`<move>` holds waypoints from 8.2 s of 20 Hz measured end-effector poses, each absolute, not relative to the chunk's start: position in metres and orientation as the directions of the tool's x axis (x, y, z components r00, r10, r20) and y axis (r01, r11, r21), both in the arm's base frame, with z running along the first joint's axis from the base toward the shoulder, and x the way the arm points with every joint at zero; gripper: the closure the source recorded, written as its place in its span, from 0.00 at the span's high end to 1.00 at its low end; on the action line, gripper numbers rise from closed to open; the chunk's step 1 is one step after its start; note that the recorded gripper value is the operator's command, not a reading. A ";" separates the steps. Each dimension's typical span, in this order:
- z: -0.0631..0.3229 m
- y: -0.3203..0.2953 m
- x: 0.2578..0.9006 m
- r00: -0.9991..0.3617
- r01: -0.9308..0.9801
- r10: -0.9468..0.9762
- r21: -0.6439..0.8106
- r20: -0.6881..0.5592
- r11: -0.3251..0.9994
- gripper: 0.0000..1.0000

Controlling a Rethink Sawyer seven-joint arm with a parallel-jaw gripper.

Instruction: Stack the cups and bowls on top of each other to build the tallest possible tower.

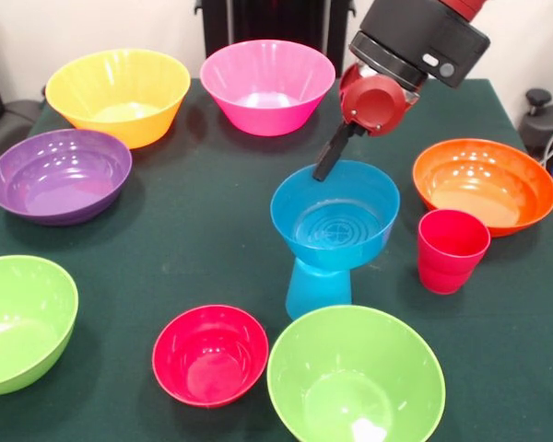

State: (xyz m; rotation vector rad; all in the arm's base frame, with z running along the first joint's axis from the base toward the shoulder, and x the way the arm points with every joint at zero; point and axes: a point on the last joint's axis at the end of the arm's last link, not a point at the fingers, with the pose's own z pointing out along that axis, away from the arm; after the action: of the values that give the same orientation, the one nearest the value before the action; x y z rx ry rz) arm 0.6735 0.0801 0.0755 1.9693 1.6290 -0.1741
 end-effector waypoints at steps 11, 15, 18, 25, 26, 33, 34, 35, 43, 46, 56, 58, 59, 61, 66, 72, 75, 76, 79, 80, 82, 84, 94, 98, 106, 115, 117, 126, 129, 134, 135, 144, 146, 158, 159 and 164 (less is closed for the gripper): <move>0.071 0.077 0.669 0.263 0.926 0.852 0.367 -0.453 -0.091 0.00; 0.068 0.075 0.666 0.269 0.921 0.847 0.378 -0.458 -0.088 0.00; 0.068 0.075 0.665 0.275 0.918 0.846 0.385 -0.457 -0.090 0.00; 0.064 0.077 0.663 0.278 0.914 0.846 0.397 -0.456 -0.087 0.00; 0.063 0.078 0.664 0.278 0.913 0.845 0.398 -0.456 -0.085 0.00; 0.060 0.077 0.663 0.278 0.911 0.840 0.406 -0.466 -0.076 0.00; 0.059 0.077 0.663 0.277 0.911 0.840 0.405 -0.467 -0.076 0.00; 0.058 0.076 0.663 0.276 0.912 0.840 0.404 -0.467 -0.075 0.00; 0.058 0.076 0.663 0.277 0.911 0.839 0.405 -0.469 -0.075 0.00; 0.058 0.076 0.662 0.279 0.909 0.837 0.410 -0.470 -0.073 0.00; 0.056 0.072 0.660 0.288 0.901 0.825 0.429 -0.487 -0.061 0.00; 0.057 0.071 0.661 0.290 0.898 0.821 0.437 -0.491 -0.055 0.00; 0.057 0.071 0.661 0.290 0.897 0.820 0.440 -0.493 -0.053 0.00; 0.056 0.071 0.661 0.291 0.895 0.819 0.443 -0.495 -0.050 0.00; 0.055 0.071 0.661 0.290 0.895 0.818 0.443 -0.496 -0.049 0.00; 0.052 0.070 0.660 0.288 0.897 0.817 0.439 -0.500 -0.048 0.00; 0.049 0.070 0.658 0.285 0.900 0.816 0.434 -0.503 -0.047 0.00; 0.048 0.070 0.658 0.284 0.900 0.815 0.433 -0.505 -0.046 0.00; 0.044 0.069 0.656 0.281 0.903 0.813 0.427 -0.509 -0.045 0.00; 0.043 0.068 0.655 0.280 0.904 0.813 0.425 -0.511 -0.044 0.00; 0.041 0.068 0.655 0.278 0.906 0.812 0.422 -0.514 -0.043 0.00; 0.040 0.067 0.654 0.277 0.906 0.811 0.420 -0.515 -0.043 0.00; 0.038 0.067 0.653 0.275 0.908 0.810 0.418 -0.517 -0.042 0.00; 0.032 0.066 0.651 0.270 0.912 0.808 0.409 -0.524 -0.039 0.00; 0.008 0.064 0.638 0.241 0.928 0.796 0.372 -0.556 -0.020 0.00; 0.000 0.056 0.632 0.228 0.935 0.778 0.356 -0.585 -0.006 0.00; 0.001 0.053 0.632 0.226 0.935 0.773 0.354 -0.593 -0.001 0.00; 0.005 0.043 0.637 0.213 0.935 0.743 0.353 -0.635 0.034 0.00; 0.007 0.042 0.640 0.210 0.933 0.738 0.356 -0.641 0.043 0.00; 0.009 0.046 0.651 0.194 0.935 0.740 0.349 -0.644 0.058 0.00; 0.009 0.047 0.653 0.192 0.936 0.741 0.347 -0.644 0.059 0.00; 0.014 0.057 0.677 0.204 0.939 0.762 0.343 -0.615 0.025 0.00; 0.015 0.059 0.682 0.218 0.937 0.765 0.348 -0.606 0.008 0.00; 0.022 0.071 0.698 0.274 0.926 0.783 0.373 -0.558 -0.059 0.00; 0.022 0.071 0.697 0.274 0.926 0.783 0.373 -0.558 -0.059 0.00; 0.022 0.072 0.697 0.274 0.926 0.783 0.373 -0.558 -0.058 0.00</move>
State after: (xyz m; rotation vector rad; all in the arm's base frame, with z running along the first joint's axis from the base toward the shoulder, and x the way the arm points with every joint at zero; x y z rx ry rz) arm 0.6975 0.0717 0.0222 1.8699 1.5418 -0.2696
